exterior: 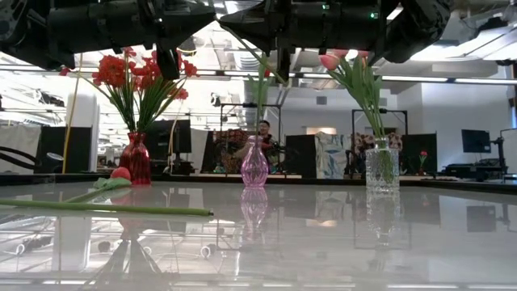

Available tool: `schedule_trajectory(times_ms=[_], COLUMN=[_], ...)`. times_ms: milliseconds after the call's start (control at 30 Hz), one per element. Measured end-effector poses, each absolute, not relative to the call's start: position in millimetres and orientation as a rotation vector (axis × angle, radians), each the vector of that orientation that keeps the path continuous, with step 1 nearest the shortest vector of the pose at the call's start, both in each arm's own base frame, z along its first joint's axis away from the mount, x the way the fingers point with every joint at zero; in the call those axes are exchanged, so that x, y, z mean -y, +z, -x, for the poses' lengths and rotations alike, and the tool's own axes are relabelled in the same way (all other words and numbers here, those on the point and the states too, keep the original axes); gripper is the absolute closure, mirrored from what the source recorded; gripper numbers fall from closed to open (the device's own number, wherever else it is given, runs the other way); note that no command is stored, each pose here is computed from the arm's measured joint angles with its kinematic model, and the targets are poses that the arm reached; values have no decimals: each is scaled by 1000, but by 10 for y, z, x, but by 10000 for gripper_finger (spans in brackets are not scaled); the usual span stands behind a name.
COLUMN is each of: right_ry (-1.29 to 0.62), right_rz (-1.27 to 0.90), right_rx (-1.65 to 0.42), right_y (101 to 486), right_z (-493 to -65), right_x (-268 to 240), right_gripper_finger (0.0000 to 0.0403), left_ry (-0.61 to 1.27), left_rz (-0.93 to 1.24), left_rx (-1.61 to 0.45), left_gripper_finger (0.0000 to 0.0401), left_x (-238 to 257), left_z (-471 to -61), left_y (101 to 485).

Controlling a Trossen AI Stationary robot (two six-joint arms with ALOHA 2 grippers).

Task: Sort flowers into vase by color
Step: Put the top right red tulip into the purple vase

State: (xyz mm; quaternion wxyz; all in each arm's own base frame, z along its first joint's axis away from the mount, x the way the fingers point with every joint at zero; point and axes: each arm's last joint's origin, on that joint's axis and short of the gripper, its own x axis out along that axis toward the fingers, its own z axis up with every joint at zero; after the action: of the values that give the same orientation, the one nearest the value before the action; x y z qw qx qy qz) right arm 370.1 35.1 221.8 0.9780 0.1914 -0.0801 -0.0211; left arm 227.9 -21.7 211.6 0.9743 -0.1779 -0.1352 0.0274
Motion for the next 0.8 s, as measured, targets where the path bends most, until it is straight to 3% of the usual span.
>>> schedule_trajectory(times_ms=[467,800], right_ry=[-49,-2], right_rz=[-375,-368], right_rx=[156,115], right_y=[2212,2204], right_z=[-3703,-3704], right_x=[-335,-295], right_gripper_finger=[334,214], left_ry=[63,75], left_rz=[292,241], left_rx=[269,242], left_gripper_finger=[401,401], left_x=[217,218], left_z=[-2280,-2267], left_y=[2114,2122])
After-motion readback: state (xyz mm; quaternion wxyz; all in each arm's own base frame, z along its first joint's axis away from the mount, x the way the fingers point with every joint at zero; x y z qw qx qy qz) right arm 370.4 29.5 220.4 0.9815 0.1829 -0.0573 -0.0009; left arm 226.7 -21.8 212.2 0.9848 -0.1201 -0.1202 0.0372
